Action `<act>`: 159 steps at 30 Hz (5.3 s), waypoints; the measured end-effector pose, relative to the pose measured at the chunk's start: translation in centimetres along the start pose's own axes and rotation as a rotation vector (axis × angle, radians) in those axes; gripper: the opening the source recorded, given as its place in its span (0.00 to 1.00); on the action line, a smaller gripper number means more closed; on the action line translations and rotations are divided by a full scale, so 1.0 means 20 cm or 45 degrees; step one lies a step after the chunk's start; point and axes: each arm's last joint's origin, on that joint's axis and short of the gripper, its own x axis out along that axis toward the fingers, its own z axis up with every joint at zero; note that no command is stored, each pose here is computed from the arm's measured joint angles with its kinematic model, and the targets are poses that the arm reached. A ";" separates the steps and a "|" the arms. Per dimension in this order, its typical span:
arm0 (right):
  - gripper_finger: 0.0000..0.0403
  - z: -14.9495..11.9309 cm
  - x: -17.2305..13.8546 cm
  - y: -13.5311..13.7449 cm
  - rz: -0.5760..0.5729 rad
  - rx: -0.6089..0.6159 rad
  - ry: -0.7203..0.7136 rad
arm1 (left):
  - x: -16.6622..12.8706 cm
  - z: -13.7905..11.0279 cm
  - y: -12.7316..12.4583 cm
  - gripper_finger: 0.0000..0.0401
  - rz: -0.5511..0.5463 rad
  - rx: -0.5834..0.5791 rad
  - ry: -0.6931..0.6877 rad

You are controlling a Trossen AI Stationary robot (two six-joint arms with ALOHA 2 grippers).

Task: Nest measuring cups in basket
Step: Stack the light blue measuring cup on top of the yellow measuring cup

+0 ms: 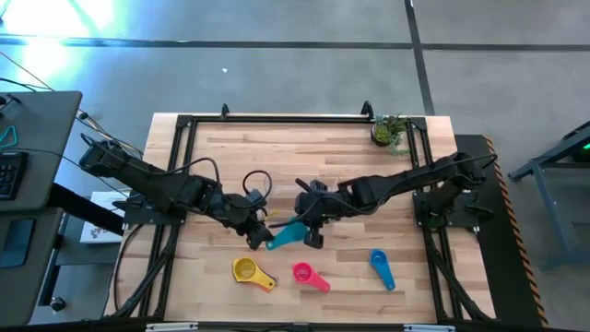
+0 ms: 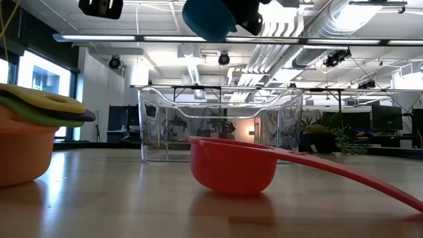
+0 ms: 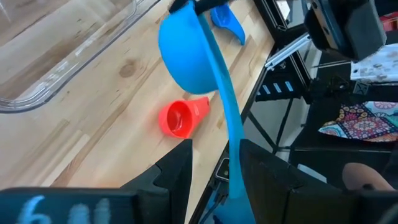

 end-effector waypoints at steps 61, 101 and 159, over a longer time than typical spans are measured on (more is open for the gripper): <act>0.34 0.09 -0.08 0.01 0.236 0.057 -0.161 | 0.05 -0.14 -0.06 0.01 -0.031 0.182 0.079; 0.34 0.08 0.03 0.40 0.429 0.188 -0.519 | -0.19 -0.81 -0.20 0.01 -0.169 0.164 0.204; 0.34 -0.40 0.77 0.54 0.084 0.436 -0.197 | -0.53 -0.77 -0.17 0.01 -0.311 0.168 -0.275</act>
